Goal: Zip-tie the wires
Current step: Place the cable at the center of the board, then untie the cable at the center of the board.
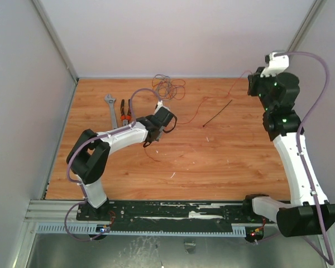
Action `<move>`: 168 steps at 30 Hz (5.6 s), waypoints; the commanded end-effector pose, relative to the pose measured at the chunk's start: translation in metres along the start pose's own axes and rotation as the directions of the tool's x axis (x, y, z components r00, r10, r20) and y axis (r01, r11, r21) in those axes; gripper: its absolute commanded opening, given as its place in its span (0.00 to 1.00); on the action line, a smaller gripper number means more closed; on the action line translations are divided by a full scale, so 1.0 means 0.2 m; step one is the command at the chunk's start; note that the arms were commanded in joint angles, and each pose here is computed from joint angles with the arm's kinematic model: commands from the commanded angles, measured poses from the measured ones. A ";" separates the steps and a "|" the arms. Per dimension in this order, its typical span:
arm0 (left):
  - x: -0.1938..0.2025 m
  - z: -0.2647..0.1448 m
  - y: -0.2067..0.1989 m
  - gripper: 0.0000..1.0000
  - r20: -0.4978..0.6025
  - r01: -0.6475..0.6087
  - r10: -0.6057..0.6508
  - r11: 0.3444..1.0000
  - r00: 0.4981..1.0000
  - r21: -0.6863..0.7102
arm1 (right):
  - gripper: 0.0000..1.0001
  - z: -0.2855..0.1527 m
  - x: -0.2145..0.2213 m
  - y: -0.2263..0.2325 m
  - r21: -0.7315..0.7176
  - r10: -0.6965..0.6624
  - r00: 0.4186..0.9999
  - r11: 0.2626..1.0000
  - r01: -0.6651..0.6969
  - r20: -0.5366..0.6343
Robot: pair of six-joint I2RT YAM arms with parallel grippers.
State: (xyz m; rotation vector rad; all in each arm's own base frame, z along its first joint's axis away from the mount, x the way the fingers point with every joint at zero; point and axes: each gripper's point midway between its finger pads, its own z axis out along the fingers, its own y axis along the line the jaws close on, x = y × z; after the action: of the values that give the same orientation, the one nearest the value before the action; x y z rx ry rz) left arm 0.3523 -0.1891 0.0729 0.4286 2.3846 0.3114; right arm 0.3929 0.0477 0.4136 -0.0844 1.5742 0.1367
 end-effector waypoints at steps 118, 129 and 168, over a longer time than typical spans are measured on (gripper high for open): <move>-0.16 0.33 0.07 0.98 -0.043 -0.016 0.010 0.989 0.999 -0.144 | 0.35 -0.10 1.00 -0.46 0.310 0.233 0.960 0.934 -0.175 -0.159; -0.02 0.25 0.10 0.98 -0.065 0.009 -0.018 0.991 0.998 -0.136 | 0.35 -0.08 0.96 -0.45 0.289 0.234 0.962 0.939 -0.186 -0.142; -0.40 -0.27 0.43 0.98 0.224 0.313 -0.317 0.948 0.922 0.053 | 0.41 0.37 0.95 0.32 -0.204 0.276 0.922 0.920 -0.336 -0.273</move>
State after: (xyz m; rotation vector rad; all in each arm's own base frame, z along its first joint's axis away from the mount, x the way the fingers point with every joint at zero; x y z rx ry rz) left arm 0.3888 -0.1489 0.1605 0.1379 2.2466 0.2264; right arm 0.4333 0.0784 0.2083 0.0317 1.8488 0.4655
